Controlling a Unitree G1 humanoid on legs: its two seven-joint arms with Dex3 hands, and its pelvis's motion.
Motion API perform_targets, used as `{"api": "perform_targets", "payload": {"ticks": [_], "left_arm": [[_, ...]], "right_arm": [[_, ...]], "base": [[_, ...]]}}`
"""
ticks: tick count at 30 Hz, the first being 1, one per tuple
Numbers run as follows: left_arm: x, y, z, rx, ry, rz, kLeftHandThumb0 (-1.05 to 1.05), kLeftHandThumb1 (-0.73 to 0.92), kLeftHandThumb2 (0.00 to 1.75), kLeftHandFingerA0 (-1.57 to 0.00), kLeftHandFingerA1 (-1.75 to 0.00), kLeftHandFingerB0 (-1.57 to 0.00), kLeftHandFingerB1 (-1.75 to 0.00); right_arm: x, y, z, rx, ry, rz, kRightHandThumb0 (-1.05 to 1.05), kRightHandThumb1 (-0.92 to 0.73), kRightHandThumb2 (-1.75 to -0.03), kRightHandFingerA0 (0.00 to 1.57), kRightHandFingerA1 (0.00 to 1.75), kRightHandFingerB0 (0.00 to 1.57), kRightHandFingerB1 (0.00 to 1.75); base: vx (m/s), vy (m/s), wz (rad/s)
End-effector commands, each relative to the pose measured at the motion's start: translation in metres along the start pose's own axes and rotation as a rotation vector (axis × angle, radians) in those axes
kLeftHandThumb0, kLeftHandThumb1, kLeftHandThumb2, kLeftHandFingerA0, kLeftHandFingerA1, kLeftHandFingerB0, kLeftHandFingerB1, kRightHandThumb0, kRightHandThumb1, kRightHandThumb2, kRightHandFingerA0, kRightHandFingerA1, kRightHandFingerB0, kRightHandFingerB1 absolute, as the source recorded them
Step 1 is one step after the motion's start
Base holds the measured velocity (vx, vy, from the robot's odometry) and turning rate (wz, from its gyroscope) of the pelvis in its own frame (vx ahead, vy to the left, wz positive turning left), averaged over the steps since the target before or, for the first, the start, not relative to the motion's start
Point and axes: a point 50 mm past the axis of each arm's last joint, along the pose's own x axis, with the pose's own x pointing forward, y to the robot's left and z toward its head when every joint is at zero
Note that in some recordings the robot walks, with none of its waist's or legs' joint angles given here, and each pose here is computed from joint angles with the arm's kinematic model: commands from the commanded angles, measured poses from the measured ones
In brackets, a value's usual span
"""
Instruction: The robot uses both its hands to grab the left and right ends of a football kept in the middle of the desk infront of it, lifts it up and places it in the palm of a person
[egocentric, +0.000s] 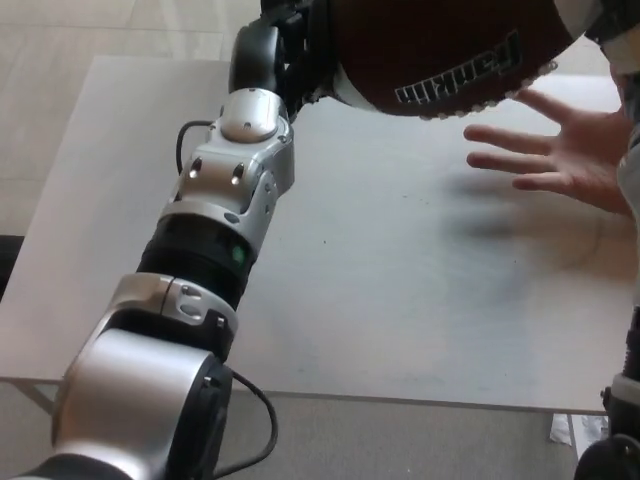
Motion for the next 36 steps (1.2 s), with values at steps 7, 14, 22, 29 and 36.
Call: {"api": "perform_targets", "payload": {"ticks": [7, 14, 22, 29, 36], "left_arm": [[-0.008, -0.068, 0.033, 0.292, 0.128, -0.298, -0.56, 0.92, 0.67, -0.55, -0.88, -0.52, -0.56], [-0.008, -0.071, 0.017, 0.426, 0.166, -0.327, -0.61, 0.87, 0.65, -0.51, -0.76, -0.46, -0.50], [-0.015, -0.089, 0.004, 0.746, 0.180, -0.507, -0.44, 0.61, 0.59, -0.63, -1.06, -0.52, -0.53], [-0.020, -0.097, -0.003, 0.876, 0.216, -0.441, -0.35, 0.54, 0.56, -0.78, -0.97, -0.34, -0.45], [-0.018, -0.094, -0.002, 0.953, 0.168, -0.399, -0.45, 0.52, 0.55, -0.78, -0.96, -0.66, -0.56]], "right_arm": [[0.024, 0.041, -0.006, 0.203, 0.241, 0.100, -0.51, -0.66, -0.60, 1.02, 0.98, 0.57, 0.48], [0.029, 0.027, -0.018, 0.170, 0.259, 0.052, -0.50, -0.69, -0.61, 1.06, 1.05, 0.53, 0.45], [0.031, -0.010, -0.034, 0.193, 0.297, -0.135, -0.45, -0.66, -0.60, 0.79, 0.90, 0.53, 0.50], [0.030, -0.049, -0.049, 0.157, 0.289, -0.308, -0.44, -0.69, -0.61, 0.81, 1.09, 0.60, 0.55], [0.018, -0.116, -0.066, 0.096, 0.292, -0.566, -0.47, -0.67, -0.60, 0.85, 0.80, 0.60, 0.48]], "base": [[0.00, 0.000, 0.00], [0.00, 0.000, 0.00], [0.00, 0.000, 0.00], [0.00, 0.000, 0.00], [0.00, 0.000, 0.00]]}}
